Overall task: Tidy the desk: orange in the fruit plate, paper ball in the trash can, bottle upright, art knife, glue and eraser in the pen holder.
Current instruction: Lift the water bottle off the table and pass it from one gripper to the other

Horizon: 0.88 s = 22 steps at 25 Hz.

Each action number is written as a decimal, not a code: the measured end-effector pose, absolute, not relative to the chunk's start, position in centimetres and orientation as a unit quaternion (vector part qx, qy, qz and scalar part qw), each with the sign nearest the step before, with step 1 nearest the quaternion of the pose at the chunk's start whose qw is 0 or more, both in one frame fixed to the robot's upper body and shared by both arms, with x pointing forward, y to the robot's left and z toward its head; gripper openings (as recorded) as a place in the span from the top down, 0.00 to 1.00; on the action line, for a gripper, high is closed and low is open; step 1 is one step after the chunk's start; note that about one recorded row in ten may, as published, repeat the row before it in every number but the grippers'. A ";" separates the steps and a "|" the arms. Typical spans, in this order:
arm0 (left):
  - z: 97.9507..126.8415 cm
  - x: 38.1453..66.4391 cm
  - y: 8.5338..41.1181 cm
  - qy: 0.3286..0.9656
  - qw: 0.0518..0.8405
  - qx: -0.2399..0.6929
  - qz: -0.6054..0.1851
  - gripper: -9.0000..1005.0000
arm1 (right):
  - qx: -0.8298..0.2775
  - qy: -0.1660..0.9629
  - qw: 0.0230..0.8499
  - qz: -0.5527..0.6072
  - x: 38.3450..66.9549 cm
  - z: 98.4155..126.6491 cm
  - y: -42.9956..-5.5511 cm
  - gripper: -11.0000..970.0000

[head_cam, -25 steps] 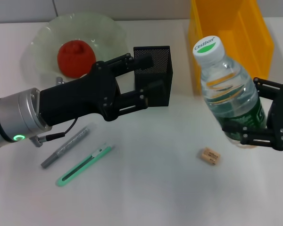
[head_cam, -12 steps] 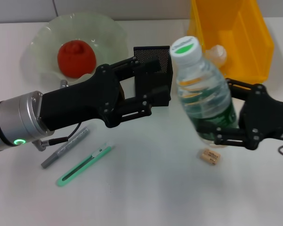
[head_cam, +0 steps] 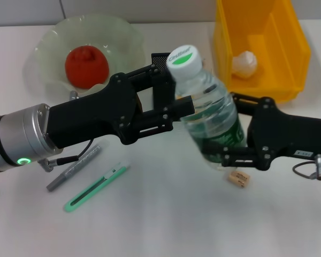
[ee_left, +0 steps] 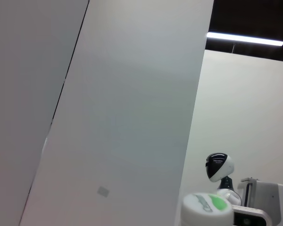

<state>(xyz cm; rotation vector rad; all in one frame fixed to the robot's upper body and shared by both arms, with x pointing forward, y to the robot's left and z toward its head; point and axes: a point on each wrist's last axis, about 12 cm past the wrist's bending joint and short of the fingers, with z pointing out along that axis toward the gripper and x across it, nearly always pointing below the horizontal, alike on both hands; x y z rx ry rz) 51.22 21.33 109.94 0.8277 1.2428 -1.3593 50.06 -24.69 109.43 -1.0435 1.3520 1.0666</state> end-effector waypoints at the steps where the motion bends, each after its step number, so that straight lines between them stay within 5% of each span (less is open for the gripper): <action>1: 109.9 51.2 21.3 0.521 0.532 0.347 -0.570 0.44 | -0.440 0.568 0.531 0.450 50.1 109.3 -24.5 0.21; 22: 109.7 51.1 21.3 0.523 0.530 0.343 -0.573 0.45 | -0.453 0.574 0.505 0.459 50.6 108.6 -22.4 0.19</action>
